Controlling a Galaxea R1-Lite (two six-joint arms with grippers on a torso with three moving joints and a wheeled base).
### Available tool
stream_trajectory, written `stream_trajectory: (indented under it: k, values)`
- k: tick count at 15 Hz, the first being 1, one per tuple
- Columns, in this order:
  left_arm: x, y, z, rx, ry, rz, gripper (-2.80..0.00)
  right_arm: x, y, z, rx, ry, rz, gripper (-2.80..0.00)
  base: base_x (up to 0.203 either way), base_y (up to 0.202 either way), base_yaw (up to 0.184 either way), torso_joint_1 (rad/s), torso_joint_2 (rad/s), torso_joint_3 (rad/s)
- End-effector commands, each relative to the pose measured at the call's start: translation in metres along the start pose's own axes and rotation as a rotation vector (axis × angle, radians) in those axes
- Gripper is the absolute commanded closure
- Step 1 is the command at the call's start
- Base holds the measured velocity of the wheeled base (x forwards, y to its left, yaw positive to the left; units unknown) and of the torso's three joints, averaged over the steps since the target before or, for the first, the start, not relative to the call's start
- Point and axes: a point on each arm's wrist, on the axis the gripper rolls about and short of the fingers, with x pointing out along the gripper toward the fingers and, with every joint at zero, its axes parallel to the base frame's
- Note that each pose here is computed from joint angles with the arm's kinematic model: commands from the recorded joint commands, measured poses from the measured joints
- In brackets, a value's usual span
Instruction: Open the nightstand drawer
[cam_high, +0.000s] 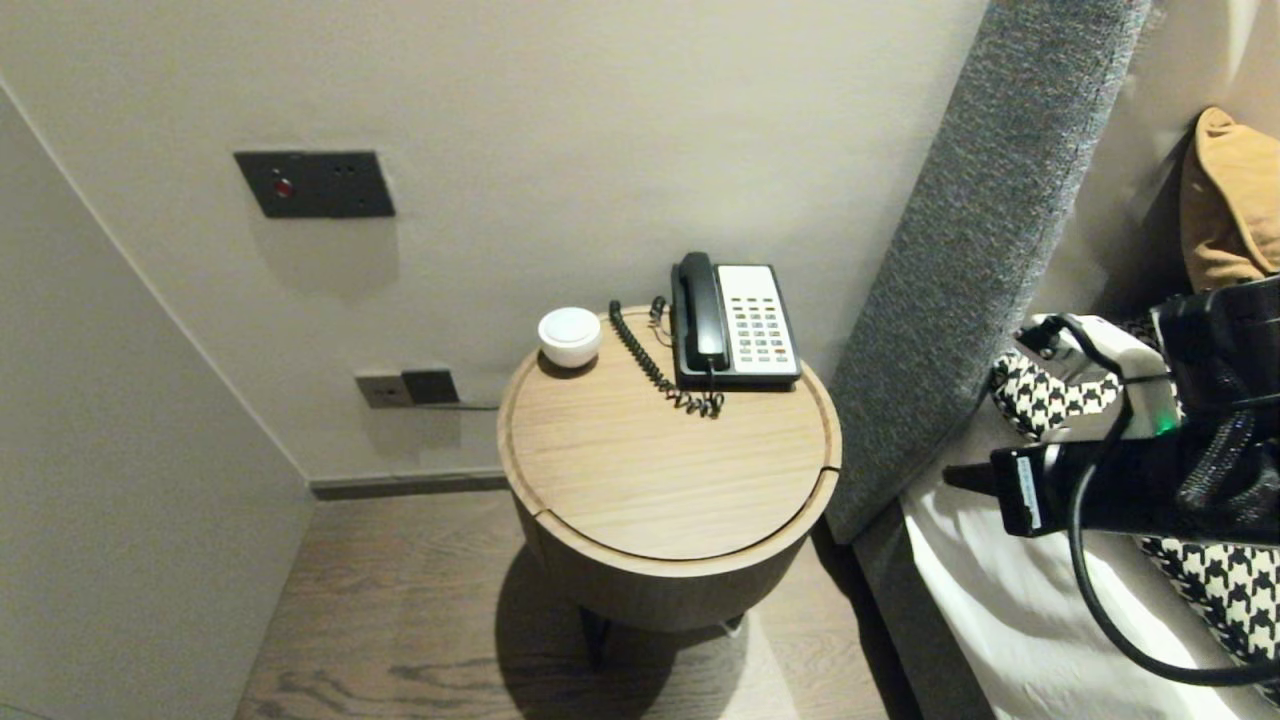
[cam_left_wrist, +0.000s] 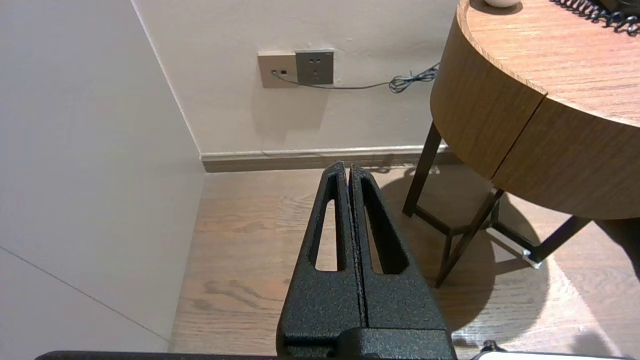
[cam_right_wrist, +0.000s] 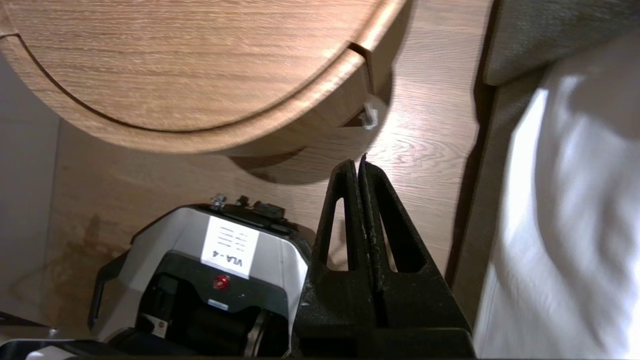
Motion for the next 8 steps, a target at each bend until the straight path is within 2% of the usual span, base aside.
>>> stream_trajectory:
  k: [1,5,8]
  values:
    - [0.0,0.0,0.0,0.0,0.001,0.001,0.0,0.034,0.005,0.001,-0.009,0.074,0.024,0.0,0.0,0.0,0.0,0.0,0.0,0.0]
    - [0.0,0.0,0.0,0.0,0.001,0.001,0.0,0.066,0.012,0.0,-0.022,0.082,0.051,0.0,0.0,0.0,0.0,0.0,0.0,0.0]
    - [0.0,0.0,0.0,0.0,0.001,0.001,0.0,0.1,0.015,-0.005,-0.023,0.123,0.061,0.0,0.0,0.0,0.0,0.0,0.0,0.0]
